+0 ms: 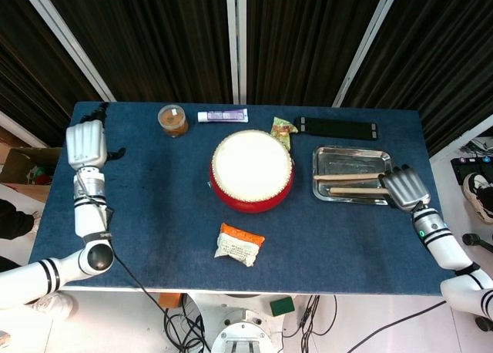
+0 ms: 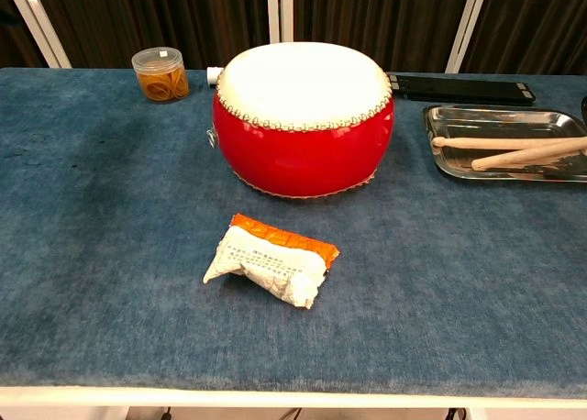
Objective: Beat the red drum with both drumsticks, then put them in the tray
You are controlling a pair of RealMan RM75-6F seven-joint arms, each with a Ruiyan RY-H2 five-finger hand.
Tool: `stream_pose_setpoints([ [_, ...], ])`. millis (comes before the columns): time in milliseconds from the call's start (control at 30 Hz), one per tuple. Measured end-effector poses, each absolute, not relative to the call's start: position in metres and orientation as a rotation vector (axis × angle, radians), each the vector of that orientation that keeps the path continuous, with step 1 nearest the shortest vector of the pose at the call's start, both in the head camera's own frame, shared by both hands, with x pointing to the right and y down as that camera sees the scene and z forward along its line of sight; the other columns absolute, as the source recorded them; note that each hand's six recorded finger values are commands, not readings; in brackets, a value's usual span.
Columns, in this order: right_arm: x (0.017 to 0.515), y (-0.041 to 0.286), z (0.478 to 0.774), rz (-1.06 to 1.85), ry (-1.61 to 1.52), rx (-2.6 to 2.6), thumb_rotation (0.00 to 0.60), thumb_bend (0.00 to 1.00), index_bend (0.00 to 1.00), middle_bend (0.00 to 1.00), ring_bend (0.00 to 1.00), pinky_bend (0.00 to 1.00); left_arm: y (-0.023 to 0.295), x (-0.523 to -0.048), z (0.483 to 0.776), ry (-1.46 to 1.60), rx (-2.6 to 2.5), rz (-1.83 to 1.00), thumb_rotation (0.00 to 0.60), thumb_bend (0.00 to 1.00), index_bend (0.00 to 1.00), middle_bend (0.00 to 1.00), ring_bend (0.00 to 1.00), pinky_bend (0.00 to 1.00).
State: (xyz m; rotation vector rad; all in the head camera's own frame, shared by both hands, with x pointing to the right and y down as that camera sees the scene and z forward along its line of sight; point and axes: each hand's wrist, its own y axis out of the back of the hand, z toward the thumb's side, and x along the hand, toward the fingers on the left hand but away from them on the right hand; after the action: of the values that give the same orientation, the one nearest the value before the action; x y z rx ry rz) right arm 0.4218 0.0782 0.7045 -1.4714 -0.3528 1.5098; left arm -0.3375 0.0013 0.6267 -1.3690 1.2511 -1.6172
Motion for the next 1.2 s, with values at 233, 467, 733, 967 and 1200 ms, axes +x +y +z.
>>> stream_pose_setpoints([
  [233, 0.416, 0.076, 0.721, 1.524, -0.327, -1.428, 0.600, 0.55, 0.61, 0.47, 0.35, 0.39, 0.004, -0.345, 0.622, 1.274, -1.366, -1.611, 0.600, 0.13, 0.13, 0.25, 0.29, 0.67],
  [467, 0.407, 0.075, 0.735, 1.544, -0.312, -1.393, 0.600, 0.54, 0.55, 0.43, 0.31, 0.35, 0.011, -0.353, 0.619, 1.271, -1.358, -1.608, 0.600, 0.13, 0.12, 0.25, 0.29, 0.67],
  [733, 0.397, 0.074, 0.744, 1.575, -0.309, -1.365, 0.600, 0.44, 0.23, 0.32, 0.20, 0.27, 0.020, -0.359, 0.616, 1.229, -1.360, -1.618, 0.600, 0.13, 0.12, 0.25, 0.27, 0.63],
  [967, 0.398, 0.077, 0.739, 1.608, -0.339, -1.366, 0.600, 0.43, 0.18, 0.29, 0.18, 0.27, 0.033, -0.369, 0.609, 1.193, -1.368, -1.612, 0.600, 0.13, 0.12, 0.24, 0.25, 0.56],
  [1200, 0.409, 0.077, 0.700, 1.575, -0.522, -1.400, 0.600, 0.43, 0.18, 0.29, 0.18, 0.28, 0.052, -0.382, 0.600, 1.134, -1.420, -1.582, 0.600, 0.11, 0.12, 0.22, 0.19, 0.38],
])
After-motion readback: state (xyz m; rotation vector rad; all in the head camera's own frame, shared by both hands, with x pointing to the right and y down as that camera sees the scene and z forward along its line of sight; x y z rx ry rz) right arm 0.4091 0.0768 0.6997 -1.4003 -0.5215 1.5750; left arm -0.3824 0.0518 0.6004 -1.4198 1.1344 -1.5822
